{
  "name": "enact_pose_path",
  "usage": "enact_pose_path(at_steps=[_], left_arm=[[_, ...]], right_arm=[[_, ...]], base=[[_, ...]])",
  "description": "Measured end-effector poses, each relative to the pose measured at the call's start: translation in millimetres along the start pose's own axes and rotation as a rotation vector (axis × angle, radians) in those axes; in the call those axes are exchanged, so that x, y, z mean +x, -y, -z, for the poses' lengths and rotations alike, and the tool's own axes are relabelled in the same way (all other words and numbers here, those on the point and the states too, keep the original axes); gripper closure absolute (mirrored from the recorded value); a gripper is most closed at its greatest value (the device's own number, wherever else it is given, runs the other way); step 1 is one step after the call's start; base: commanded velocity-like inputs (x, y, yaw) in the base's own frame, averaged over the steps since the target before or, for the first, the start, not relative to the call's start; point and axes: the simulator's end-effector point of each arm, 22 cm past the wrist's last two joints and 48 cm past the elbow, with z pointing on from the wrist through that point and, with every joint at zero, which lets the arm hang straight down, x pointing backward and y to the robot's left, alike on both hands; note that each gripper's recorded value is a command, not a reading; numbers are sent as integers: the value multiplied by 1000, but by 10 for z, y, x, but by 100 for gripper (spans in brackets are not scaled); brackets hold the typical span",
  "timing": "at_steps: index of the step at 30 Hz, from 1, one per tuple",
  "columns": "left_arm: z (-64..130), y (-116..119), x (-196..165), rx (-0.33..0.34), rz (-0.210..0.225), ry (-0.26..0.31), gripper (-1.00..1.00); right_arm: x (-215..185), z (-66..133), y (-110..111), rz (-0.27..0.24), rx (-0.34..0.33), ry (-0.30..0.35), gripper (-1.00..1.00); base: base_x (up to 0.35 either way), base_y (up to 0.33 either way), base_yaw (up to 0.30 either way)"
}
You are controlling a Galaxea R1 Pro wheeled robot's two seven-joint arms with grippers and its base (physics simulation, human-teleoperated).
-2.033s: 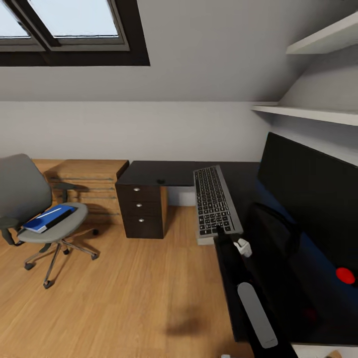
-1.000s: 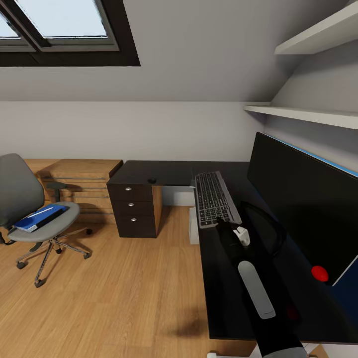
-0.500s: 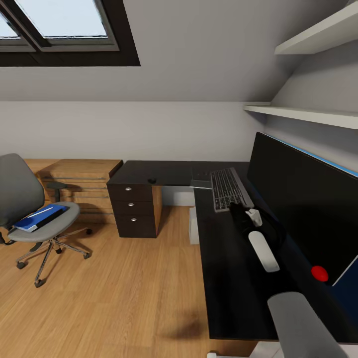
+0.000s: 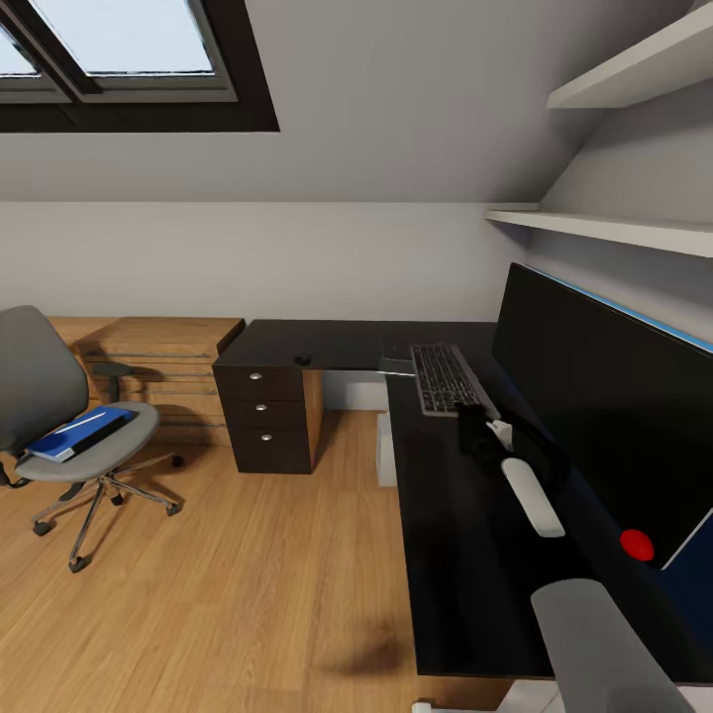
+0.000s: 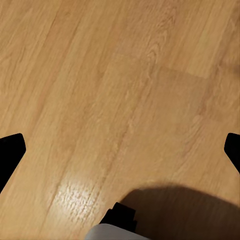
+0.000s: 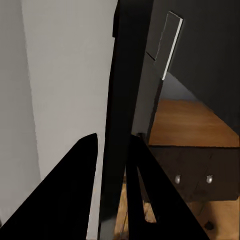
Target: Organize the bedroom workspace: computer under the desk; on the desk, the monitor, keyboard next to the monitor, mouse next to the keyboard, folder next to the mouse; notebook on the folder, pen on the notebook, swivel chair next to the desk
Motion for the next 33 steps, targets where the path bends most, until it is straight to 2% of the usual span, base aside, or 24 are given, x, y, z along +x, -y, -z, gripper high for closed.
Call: enact_pose_path(at_steps=[3, 5, 13, 25, 29, 30, 33], left_arm=[[0, -2, 1, 0, 0, 0, -100], [-1, -2, 0, 0, 0, 0, -100], [4, 19, 3, 4, 1, 0, -100], [10, 42, 7, 8, 0, -1, -100], [11, 45, 5, 9, 0, 0, -100], [10, 46, 5, 9, 0, 0, -100], [10, 45, 5, 9, 0, 0, -100]], right_arm=[[33, 6, 3, -64, -4, -12, 100], [59, 17, 42, -76, 1, -17, 100], [61, 55, 184, -75, 21, -11, 100], [81, 64, 248, -71, 33, -13, 100], [100, 89, 356, -72, 51, -15, 100], [120, 92, 489, -73, 78, -18, 100], [140, 91, 647, -73, 110, -21, 100]], base=[[0, 0, 0], [0, 0, 0], [-28, 0, 0], [-245, 0, 0], [-202, 0, 0], [-268, 0, 0], [-229, 0, 0]])
